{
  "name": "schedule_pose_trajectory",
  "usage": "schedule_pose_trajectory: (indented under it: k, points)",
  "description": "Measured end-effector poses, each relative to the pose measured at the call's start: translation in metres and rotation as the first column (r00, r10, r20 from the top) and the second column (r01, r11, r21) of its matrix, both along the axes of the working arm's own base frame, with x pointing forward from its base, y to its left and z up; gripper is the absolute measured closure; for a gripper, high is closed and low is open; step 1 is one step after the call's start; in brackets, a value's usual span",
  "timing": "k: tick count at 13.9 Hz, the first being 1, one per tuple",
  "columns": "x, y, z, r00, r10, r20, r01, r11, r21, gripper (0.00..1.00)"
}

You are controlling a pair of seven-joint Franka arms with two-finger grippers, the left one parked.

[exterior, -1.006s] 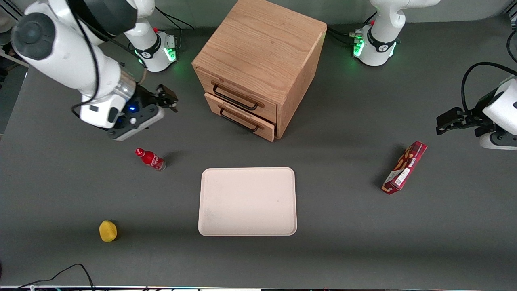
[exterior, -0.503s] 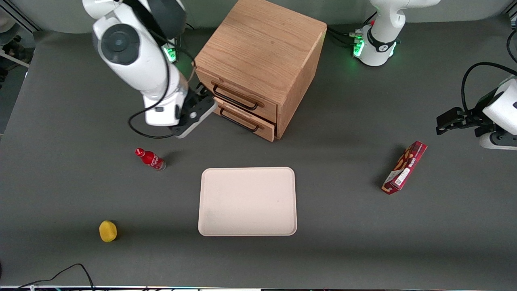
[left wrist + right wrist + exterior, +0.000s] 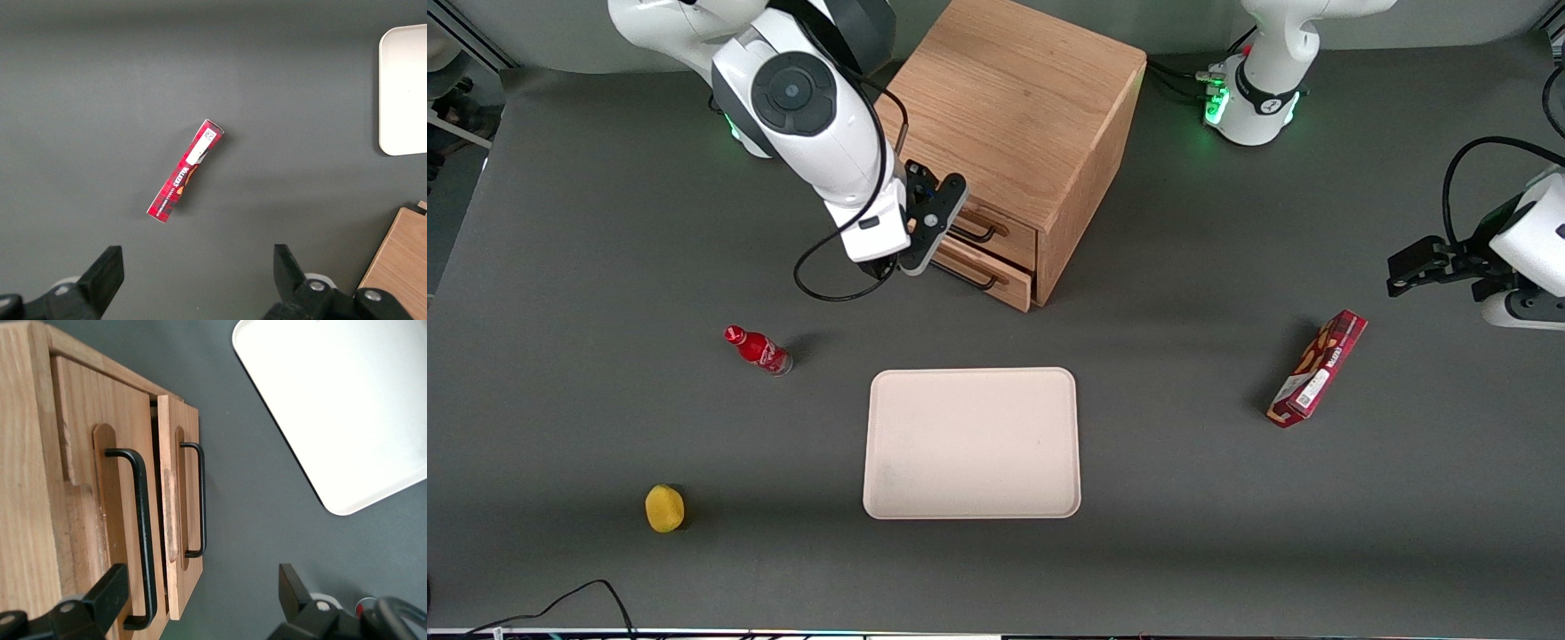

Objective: Open upper drawer

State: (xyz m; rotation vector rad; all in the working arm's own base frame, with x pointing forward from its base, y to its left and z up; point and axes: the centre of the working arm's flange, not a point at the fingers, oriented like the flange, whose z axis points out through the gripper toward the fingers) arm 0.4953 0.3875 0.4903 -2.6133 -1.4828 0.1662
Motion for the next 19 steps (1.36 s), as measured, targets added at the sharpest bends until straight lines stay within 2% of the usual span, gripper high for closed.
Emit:
schedule_pose_trajectory:
  k: [5,9,13,19]
  points:
    - [-0.009,0.009,-0.038,0.999,0.025,-0.043,-0.026,1.000,-0.005,0.00]
    - [-0.008,0.010,-0.048,0.998,0.024,-0.061,-0.024,1.000,-0.003,0.00]
    - [-0.008,0.013,-0.058,0.994,0.008,-0.112,-0.005,1.000,0.028,0.00]
    - [-0.007,0.015,-0.071,0.990,0.022,-0.138,-0.018,0.999,0.032,0.00]
